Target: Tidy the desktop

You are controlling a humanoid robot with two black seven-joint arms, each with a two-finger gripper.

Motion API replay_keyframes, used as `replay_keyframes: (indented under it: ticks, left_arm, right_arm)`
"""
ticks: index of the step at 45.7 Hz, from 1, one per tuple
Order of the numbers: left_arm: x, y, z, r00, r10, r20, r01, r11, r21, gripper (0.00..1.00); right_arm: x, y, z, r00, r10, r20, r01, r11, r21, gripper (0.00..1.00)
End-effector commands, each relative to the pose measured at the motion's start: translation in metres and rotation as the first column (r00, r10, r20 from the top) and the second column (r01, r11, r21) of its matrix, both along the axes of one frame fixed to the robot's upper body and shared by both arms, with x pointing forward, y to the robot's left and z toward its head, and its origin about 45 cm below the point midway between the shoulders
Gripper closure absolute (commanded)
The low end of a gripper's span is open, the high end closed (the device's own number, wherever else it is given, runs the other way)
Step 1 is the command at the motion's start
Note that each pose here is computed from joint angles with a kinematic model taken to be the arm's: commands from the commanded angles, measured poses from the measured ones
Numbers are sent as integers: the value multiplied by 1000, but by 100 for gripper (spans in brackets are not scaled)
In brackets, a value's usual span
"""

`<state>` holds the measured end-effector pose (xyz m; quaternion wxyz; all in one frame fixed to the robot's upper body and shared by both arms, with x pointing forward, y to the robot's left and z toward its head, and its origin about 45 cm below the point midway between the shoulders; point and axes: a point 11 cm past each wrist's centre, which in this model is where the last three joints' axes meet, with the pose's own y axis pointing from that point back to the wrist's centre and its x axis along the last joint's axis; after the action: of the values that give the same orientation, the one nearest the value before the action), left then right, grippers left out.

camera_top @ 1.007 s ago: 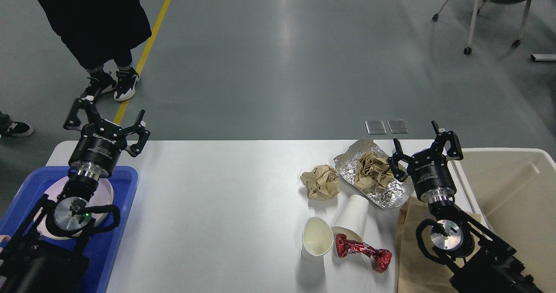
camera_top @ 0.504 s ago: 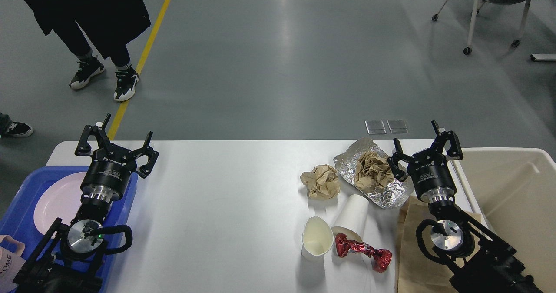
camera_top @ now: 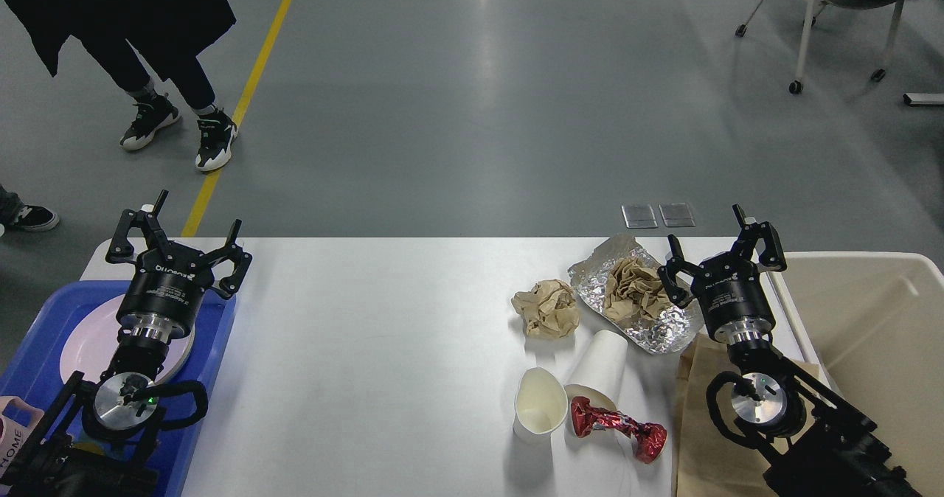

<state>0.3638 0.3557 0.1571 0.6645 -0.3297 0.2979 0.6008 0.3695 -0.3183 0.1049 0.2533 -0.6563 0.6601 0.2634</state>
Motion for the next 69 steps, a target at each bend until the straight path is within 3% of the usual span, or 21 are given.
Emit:
replay_keyframes:
  ticks: [1,11,34,69]
  left_arm:
    - [-7,-6,-5,999,-37,16,37,999,-5,4]
    - [-37,2,-38,998,-6,-58,5,1000,-25,4]
    - [-20,-1,-35,998,51,-24,-52,998,-32,4]
    - [-20,-8,-34,998,58,3,-58,996,-67,4]
  right_arm:
    - [0,0,0,1000,-1,-2,1,1000,-2,0]
    - [0,0,0,1000,-1,-2,1,1000,-2,0]
    - [0,0,0,1000,-1,-2,1,1000,-2,0]
    - [0,0,0,1000,0,-1,0,1000,-1,0]
